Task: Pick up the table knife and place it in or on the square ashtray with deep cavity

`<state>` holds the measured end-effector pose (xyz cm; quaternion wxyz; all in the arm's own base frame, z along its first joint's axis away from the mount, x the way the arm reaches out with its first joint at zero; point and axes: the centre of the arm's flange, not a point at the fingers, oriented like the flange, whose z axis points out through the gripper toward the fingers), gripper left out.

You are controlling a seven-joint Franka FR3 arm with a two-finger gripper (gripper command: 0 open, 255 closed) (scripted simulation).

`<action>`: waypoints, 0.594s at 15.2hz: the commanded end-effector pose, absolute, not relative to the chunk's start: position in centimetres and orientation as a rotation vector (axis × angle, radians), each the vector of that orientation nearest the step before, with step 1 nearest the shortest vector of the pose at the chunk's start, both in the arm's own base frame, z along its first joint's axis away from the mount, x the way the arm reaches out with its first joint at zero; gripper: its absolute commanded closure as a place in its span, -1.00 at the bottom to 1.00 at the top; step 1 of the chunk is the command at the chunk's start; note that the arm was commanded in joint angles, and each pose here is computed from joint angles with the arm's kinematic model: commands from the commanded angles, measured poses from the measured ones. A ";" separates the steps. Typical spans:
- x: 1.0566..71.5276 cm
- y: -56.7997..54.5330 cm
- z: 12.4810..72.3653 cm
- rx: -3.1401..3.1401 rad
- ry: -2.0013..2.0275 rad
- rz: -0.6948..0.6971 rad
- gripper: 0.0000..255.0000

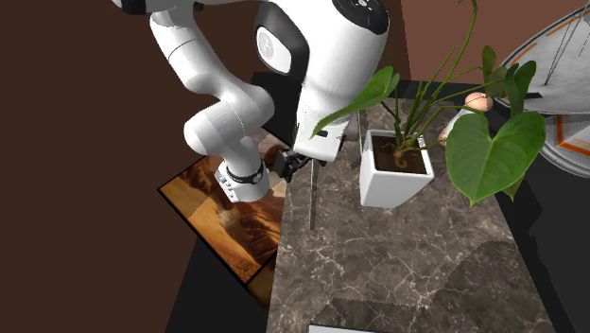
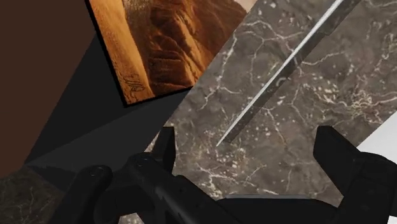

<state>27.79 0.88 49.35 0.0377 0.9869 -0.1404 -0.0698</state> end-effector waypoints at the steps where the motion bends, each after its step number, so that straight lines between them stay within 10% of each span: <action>1: 26.4 1.7 47.3 3.017 -0.642 -0.219 -1.00; 9: 24.3 5.7 38.8 2.850 -1.420 -0.229 -1.00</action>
